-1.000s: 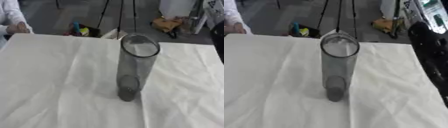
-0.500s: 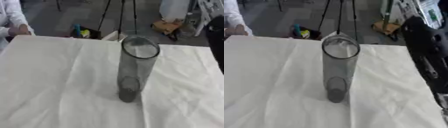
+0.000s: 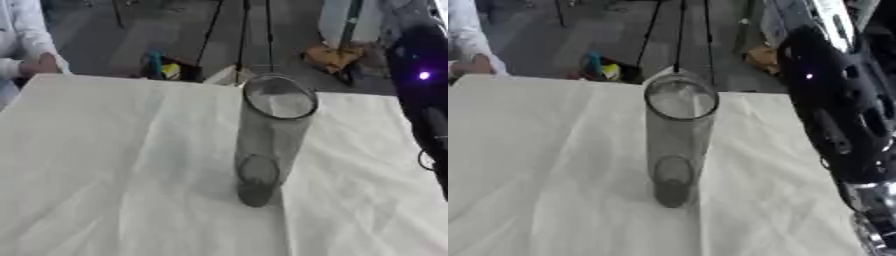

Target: Arrange flowers into the vase.

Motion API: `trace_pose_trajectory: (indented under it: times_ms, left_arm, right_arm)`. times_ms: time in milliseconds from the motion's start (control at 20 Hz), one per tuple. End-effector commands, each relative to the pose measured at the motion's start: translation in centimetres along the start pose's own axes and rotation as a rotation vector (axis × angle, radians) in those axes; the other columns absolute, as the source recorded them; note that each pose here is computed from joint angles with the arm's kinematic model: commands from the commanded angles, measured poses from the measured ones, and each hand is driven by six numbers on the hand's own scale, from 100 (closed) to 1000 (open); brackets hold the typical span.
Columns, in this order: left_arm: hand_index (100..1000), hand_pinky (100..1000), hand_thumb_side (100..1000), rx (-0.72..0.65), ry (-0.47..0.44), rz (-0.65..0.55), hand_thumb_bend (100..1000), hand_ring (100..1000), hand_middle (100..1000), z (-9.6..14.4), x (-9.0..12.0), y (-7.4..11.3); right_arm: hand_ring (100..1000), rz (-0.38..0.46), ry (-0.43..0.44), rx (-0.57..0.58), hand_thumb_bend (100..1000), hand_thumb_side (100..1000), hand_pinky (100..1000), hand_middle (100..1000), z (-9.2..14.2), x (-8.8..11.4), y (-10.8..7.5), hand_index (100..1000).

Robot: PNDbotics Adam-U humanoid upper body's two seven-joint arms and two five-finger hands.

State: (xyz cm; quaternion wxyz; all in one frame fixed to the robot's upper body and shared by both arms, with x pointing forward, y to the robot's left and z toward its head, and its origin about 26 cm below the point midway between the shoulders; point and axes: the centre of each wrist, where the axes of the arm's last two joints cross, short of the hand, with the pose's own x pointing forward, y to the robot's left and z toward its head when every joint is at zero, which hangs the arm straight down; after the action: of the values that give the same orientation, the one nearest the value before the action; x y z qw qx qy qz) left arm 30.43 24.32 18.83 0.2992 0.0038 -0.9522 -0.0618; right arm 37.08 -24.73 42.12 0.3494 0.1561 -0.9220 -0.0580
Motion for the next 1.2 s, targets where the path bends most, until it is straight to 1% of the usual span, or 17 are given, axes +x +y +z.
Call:
trace_pose_trajectory:
  times_ms: [50, 300, 500, 1200]
  left_arm:
    - [912, 562, 1000, -0.020, -0.029, -0.003, 100, 699, 703, -0.5, 0.6, 0.1]
    - [912, 562, 1000, -0.021, -0.028, 0.002, 100, 699, 703, -0.5, 0.6, 0.0]
    - [911, 561, 1000, -0.022, -0.026, 0.006, 100, 699, 702, -0.5, 0.6, 0.0]
    - [911, 561, 1000, -0.025, -0.023, 0.017, 100, 699, 701, -0.6, 0.6, -0.2]
  right_arm:
    - [100, -0.042, -0.034, 0.015, 100, 199, 100, 100, -0.3, 1.6, 1.1, 113]
    - [100, -0.098, -0.019, 0.017, 100, 200, 100, 100, 0.1, 1.6, 2.3, 113]
    - [100, -0.135, -0.010, 0.007, 100, 200, 100, 100, 0.3, 1.7, 2.8, 113]
    - [100, -0.216, 0.063, -0.062, 100, 201, 100, 100, 0.4, 1.3, 3.2, 113]
